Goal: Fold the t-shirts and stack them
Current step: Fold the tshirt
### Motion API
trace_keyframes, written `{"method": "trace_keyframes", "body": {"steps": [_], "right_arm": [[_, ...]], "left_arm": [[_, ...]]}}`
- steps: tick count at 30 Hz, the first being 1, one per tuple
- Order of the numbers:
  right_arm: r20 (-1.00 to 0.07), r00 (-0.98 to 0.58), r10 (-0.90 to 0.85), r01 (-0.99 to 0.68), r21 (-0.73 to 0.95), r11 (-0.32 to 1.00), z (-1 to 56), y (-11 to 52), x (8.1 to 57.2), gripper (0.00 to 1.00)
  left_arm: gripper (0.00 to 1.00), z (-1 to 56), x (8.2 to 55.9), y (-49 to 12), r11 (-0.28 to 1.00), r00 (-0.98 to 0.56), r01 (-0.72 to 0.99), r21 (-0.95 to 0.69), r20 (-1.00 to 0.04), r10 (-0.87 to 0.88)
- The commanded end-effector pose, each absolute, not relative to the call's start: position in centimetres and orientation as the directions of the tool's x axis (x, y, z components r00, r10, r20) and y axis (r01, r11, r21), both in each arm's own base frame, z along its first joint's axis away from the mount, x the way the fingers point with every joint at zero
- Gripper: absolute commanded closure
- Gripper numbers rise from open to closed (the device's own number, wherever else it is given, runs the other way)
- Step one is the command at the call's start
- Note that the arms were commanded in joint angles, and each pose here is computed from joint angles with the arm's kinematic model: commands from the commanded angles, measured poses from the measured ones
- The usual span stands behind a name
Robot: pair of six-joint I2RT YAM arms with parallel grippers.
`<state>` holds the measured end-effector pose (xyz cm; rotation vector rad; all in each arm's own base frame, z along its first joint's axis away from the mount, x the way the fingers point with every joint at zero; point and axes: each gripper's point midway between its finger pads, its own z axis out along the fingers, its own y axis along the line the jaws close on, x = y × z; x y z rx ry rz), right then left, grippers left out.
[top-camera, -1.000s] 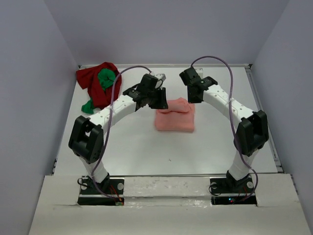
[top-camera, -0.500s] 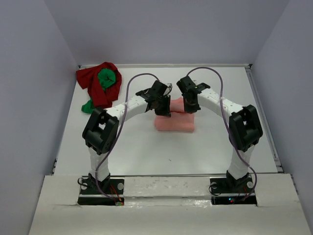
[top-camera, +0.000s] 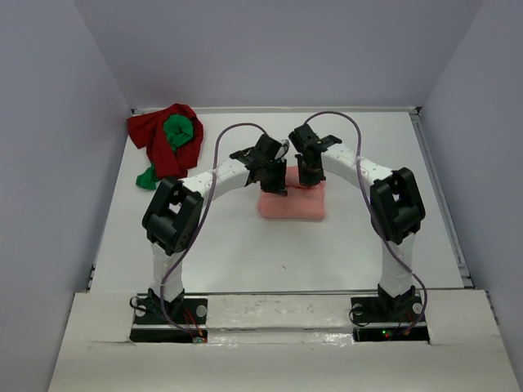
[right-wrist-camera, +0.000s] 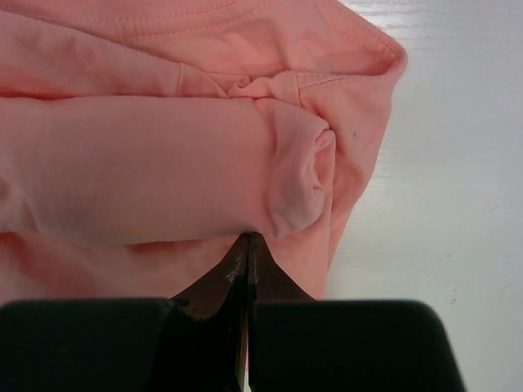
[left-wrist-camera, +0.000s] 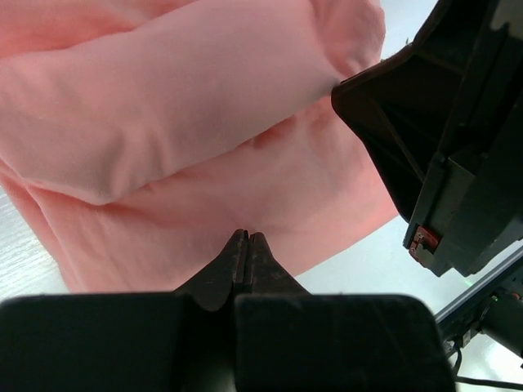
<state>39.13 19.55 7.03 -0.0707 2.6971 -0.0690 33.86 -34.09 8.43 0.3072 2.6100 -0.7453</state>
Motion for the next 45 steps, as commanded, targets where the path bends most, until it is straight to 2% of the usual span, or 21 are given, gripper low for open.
{"method": "trace_keyframes", "body": {"steps": [1,7,15,22,37,45], "right_arm": [[-0.466,-0.883,-0.049,-0.049,-0.012,0.999,8.3,20.8,39.9,1.00],[-0.444,-0.894,-0.059,-0.054,-0.026,0.998,6.9,21.1,39.7,1.00],[-0.472,-0.878,-0.086,-0.082,-0.028,0.996,8.7,23.2,38.3,1.00],[-0.448,-0.887,-0.111,-0.097,-0.053,0.994,7.0,23.9,37.9,1.00],[-0.503,-0.849,-0.161,-0.065,-0.203,0.977,5.2,23.8,43.5,1.00],[-0.570,-0.802,-0.177,-0.034,-0.251,0.967,8.4,23.2,46.0,1.00]], "left_arm": [[1.00,10.1,34.3,-34.9,0.805,-0.880,0.341,-0.485,-0.467,0.090],[1.00,9.0,34.0,-34.8,0.806,-0.889,0.333,-0.488,-0.448,0.096],[1.00,8.4,33.6,-35.0,0.799,-0.894,0.333,-0.500,-0.436,0.100],[1.00,8.0,33.3,-34.9,0.799,-0.900,0.330,-0.503,-0.422,0.106],[1.00,5.4,31.2,-35.1,0.796,-0.924,0.310,-0.520,-0.363,0.122],[1.00,2.6,28.9,-35.1,0.792,-0.943,0.287,-0.538,-0.303,0.136]]}}
